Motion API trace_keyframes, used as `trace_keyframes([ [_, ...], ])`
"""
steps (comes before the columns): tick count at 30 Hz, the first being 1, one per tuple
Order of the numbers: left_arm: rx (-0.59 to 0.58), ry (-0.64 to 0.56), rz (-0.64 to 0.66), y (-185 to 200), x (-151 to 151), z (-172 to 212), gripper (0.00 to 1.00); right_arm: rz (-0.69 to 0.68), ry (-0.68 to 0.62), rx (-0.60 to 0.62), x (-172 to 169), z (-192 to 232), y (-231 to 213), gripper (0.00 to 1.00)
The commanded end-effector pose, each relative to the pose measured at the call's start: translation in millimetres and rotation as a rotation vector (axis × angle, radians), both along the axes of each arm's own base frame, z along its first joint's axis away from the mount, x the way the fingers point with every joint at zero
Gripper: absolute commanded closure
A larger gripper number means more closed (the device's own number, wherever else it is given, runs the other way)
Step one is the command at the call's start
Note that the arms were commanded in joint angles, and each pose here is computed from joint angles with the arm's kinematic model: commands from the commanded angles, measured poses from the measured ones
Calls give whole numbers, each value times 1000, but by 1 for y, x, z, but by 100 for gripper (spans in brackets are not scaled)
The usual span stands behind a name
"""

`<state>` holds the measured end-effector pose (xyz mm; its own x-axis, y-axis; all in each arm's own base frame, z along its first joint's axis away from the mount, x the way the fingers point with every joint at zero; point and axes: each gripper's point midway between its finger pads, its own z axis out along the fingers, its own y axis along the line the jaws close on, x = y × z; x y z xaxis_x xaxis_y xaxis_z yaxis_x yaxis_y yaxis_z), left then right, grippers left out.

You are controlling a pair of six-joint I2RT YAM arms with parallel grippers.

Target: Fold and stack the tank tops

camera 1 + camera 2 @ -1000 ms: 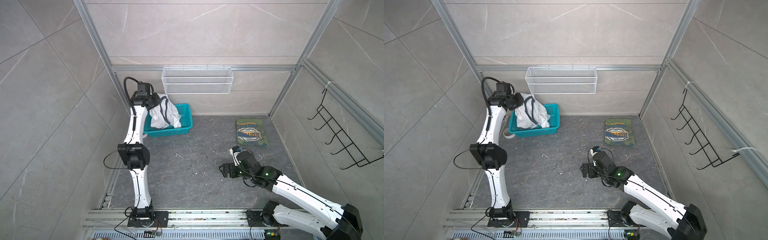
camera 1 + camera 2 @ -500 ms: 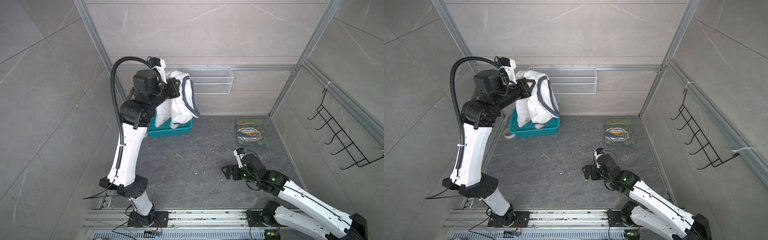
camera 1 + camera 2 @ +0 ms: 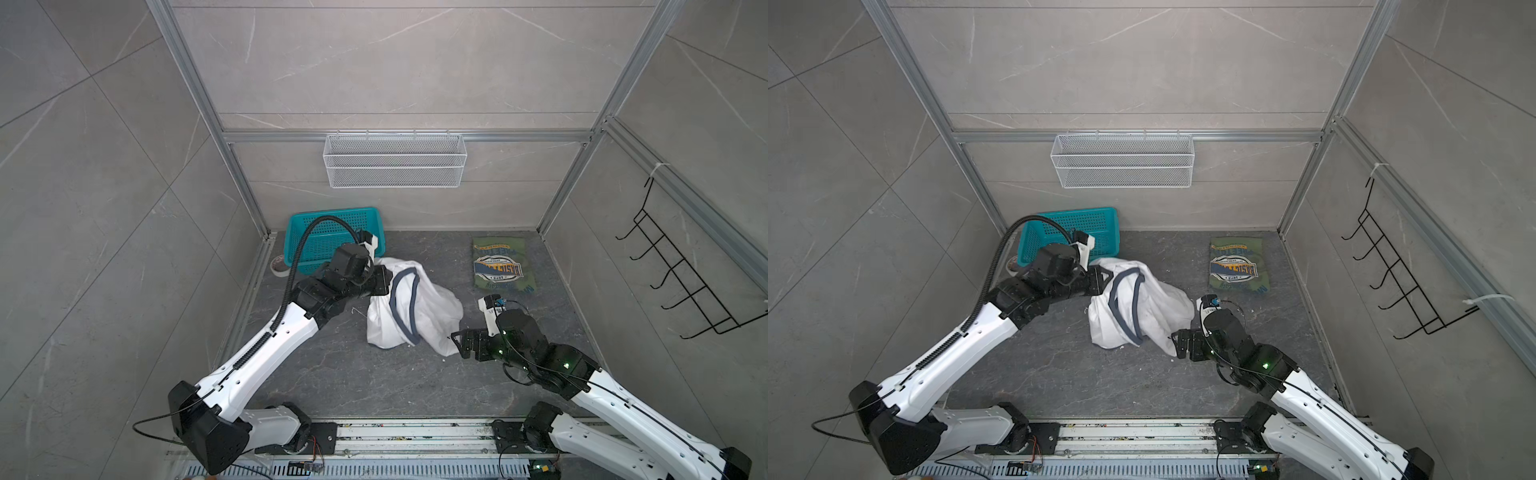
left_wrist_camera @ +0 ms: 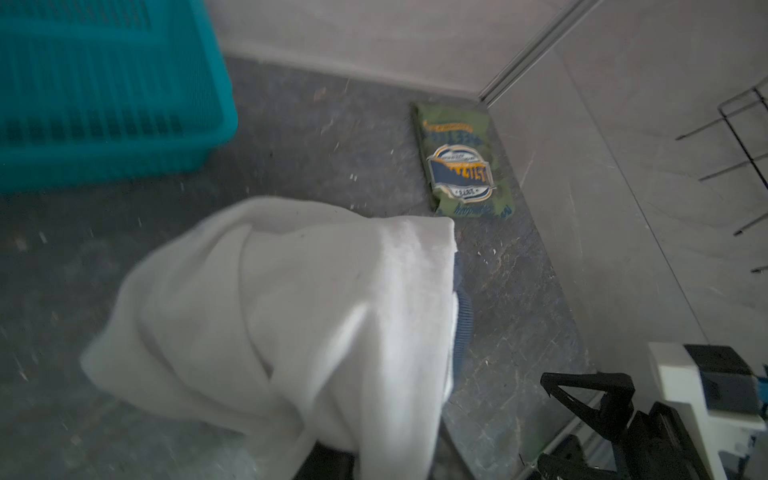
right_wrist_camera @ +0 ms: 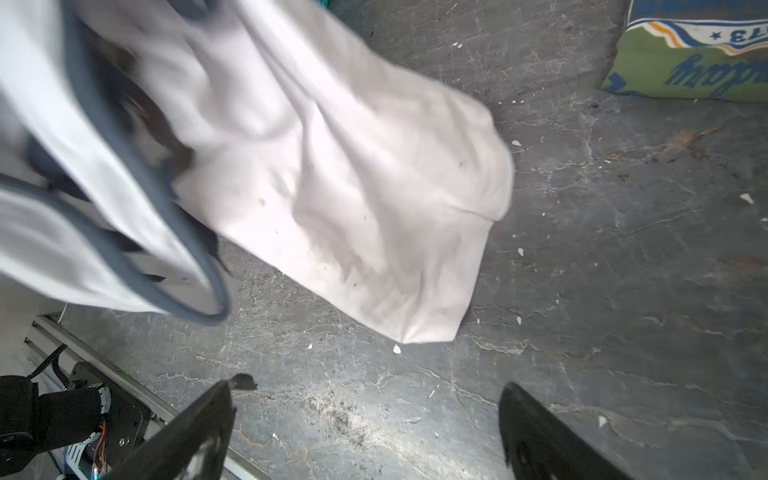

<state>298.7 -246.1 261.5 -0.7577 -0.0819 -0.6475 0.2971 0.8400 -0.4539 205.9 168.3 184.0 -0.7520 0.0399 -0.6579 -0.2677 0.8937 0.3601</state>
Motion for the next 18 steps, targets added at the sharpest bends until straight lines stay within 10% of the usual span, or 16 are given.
trace_keyframes([
  [1, -6, 60, 28, 3, -7, -35, 50, 10, 11, -18, 0, -3, 2, 0],
  [5, 129, 154, 177, 54, -34, -105, 26, 95, 78, 42, -3, -19, 29, 7],
  [10, 182, 115, 310, 108, -64, -116, 21, 146, 115, -25, -4, -40, 60, 9],
  [18, 285, 135, 135, 41, -70, -115, 25, -83, 134, -207, 34, -60, 43, 10],
])
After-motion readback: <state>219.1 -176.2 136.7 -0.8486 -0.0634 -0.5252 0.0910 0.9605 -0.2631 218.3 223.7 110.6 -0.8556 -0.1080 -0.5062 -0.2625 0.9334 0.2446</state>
